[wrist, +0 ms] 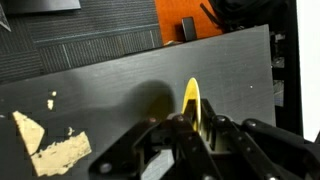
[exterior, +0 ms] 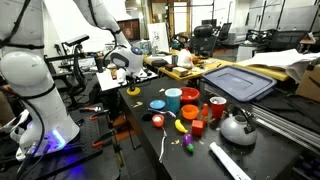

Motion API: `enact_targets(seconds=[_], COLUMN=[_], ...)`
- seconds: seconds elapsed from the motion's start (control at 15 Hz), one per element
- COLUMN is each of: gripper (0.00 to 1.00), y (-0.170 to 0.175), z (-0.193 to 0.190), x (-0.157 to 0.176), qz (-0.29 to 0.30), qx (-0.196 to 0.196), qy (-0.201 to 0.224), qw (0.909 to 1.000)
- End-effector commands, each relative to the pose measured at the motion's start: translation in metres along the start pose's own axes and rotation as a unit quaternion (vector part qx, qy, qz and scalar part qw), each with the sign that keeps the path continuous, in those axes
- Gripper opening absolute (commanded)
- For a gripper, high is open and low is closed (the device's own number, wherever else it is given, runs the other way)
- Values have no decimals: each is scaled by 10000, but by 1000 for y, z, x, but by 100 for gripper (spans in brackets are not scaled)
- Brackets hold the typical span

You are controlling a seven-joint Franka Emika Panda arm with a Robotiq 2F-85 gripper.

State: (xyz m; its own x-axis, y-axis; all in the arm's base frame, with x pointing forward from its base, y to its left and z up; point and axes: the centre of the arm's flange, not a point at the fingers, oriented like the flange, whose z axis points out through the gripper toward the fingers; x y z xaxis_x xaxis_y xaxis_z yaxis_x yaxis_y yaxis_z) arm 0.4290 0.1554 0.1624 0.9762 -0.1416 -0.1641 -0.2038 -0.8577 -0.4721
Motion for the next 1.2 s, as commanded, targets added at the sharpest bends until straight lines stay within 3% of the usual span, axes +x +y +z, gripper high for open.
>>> enact_targets(seconds=[0.0, 0.33, 0.6, 1.13], gripper=[2, 2, 2, 2], y=[-16, -41, -64, -87], z=[-41, -80, -87, -72], x=[-2, 3, 6, 19], qz=[5, -117, -249, -663], qx=[-252, -818, -1516, -2861], qy=[283, 749, 1087, 1808], qw=[9993, 9938, 9821, 9387])
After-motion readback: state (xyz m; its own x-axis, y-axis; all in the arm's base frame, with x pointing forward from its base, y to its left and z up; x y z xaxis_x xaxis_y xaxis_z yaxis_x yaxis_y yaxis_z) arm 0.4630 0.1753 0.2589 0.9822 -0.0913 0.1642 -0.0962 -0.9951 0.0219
